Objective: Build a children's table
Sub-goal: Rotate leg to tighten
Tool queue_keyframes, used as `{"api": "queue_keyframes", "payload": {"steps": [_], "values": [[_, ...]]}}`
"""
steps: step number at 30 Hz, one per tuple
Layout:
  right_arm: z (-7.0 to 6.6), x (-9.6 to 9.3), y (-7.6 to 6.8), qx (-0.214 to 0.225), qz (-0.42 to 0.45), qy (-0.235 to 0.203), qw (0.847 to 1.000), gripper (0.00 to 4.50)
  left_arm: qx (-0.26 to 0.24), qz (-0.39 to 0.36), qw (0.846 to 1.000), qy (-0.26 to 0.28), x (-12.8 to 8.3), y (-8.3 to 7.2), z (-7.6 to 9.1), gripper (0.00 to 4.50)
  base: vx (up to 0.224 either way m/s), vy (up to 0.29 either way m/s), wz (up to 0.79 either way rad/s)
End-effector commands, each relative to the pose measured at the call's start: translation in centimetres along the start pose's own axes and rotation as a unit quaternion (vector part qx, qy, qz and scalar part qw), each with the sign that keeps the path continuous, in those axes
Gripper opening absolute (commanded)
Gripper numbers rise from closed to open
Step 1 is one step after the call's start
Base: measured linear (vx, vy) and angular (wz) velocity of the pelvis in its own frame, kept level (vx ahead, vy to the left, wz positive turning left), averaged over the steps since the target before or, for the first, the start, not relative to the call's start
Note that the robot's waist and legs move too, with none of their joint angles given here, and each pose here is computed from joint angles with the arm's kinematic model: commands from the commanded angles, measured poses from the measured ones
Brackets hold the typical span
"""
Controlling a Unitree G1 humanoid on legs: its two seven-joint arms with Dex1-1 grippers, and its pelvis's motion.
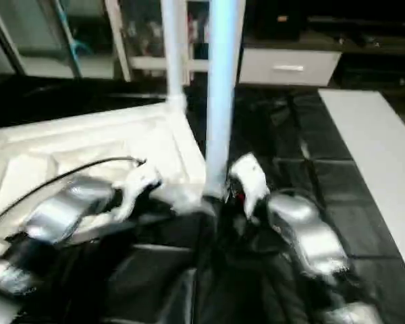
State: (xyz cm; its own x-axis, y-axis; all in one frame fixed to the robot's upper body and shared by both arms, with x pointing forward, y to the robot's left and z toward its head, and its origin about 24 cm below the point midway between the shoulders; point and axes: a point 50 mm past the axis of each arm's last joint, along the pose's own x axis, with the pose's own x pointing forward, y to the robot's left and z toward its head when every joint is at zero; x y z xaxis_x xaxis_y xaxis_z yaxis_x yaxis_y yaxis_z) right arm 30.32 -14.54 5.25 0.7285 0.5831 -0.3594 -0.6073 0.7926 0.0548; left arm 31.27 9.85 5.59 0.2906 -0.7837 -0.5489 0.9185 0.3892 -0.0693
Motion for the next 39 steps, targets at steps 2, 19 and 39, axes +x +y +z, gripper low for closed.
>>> {"api": "queue_keyframes", "payload": {"steps": [2,19,39], "values": [[0.1,1.8,-1.3,0.047,-0.143,-0.004,0.989,2.67,-0.032,0.048,0.997,-0.046,2.4,0.2,1.9,0.0,0.0,0.0,0.0],[3.6,7.5,1.8,0.111,-0.248,-0.08,0.959,2.66,-0.029,0.181,0.982,-0.036,5.5,1.4,3.2,0.0,0.0,0.0,0.0],[2.5,-3.1,0.0,-0.098,0.102,-0.057,0.988,4.25,0.079,-0.104,0.991,-0.012,0.2,-1.3,0.4,0.0,0.0,0.0,0.0]]}}
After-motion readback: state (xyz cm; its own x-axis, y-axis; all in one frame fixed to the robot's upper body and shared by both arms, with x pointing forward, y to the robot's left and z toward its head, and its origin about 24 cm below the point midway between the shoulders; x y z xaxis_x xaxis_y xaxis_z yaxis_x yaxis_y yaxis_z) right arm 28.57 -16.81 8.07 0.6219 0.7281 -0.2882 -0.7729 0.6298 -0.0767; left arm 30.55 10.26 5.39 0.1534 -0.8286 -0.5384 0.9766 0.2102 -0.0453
